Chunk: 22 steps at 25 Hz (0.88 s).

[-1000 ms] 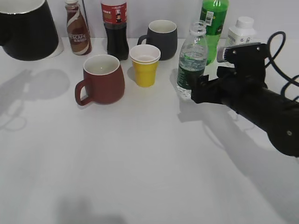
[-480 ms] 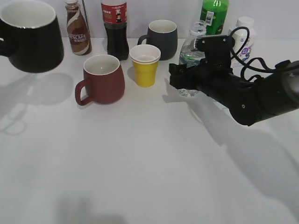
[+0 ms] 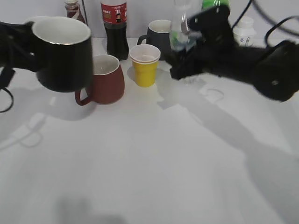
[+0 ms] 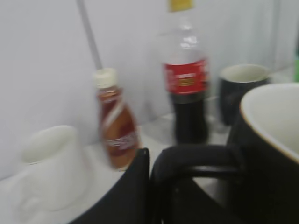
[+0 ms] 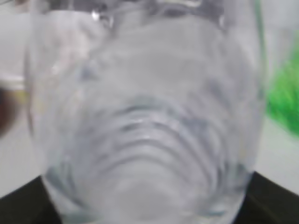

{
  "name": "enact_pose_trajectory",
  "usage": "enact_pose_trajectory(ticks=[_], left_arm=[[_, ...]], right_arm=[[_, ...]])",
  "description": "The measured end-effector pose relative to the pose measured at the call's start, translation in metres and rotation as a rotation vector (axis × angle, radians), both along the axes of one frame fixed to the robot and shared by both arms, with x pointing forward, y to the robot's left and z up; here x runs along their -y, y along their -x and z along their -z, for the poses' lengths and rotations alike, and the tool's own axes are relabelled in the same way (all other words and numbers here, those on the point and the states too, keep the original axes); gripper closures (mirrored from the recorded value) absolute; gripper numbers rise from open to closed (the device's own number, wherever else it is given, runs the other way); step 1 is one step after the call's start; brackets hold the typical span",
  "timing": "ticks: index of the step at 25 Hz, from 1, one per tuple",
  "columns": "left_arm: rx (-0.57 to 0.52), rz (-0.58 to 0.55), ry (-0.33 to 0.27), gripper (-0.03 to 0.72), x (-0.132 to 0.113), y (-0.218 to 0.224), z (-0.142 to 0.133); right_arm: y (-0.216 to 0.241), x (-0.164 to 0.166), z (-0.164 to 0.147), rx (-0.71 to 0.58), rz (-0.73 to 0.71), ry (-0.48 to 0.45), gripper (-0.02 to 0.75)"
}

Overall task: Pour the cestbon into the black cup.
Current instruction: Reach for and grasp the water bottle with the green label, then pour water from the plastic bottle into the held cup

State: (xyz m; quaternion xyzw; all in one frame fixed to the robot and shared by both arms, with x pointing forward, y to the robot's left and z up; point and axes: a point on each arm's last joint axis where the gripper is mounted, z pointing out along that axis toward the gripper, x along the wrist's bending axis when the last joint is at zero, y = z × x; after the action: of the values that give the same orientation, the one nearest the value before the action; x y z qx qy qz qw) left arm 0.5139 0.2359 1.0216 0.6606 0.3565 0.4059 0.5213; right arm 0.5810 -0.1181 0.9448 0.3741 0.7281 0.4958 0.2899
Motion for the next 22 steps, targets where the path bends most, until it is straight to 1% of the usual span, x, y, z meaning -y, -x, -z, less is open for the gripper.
enact_pose_trajectory(ticks=[3, 5, 7, 9, 12, 16, 18, 22], left_arm=[[-0.031, 0.079, 0.032, 0.654, 0.024, 0.007, 0.001], [-0.04, 0.134, 0.038, 0.655, 0.039, 0.012, 0.002], [-0.042, 0.188, 0.039, 0.655, 0.053, 0.018, 0.002], [-0.044, 0.242, 0.039, 0.655, 0.067, 0.025, 0.002], [-0.053, 0.304, 0.032, 0.655, 0.082, 0.034, 0.002], [-0.085, 0.345, 0.007, 0.655, 0.094, 0.042, 0.006], [-0.094, 0.351, 0.005, 0.655, 0.097, 0.043, 0.007], [-0.128, 0.32, 0.025, 0.655, 0.096, 0.041, 0.011]], right_arm=[[0.012, -0.002, -0.044, 0.153, -0.116, 0.047, 0.274], [0.021, -0.004, -0.065, 0.252, -0.208, 0.109, 0.274], [0.029, -0.005, -0.081, 0.338, -0.288, 0.178, 0.274], [0.033, -0.006, -0.091, 0.397, -0.343, 0.244, 0.274], [0.034, -0.007, -0.097, 0.458, -0.397, 0.362, 0.274], [0.035, -0.01, -0.095, 0.522, -0.445, 0.52, 0.274], [0.038, -0.016, -0.095, 0.569, -0.483, 0.569, 0.274], [0.049, -0.032, -0.096, 0.689, -0.576, 0.676, 0.274]])
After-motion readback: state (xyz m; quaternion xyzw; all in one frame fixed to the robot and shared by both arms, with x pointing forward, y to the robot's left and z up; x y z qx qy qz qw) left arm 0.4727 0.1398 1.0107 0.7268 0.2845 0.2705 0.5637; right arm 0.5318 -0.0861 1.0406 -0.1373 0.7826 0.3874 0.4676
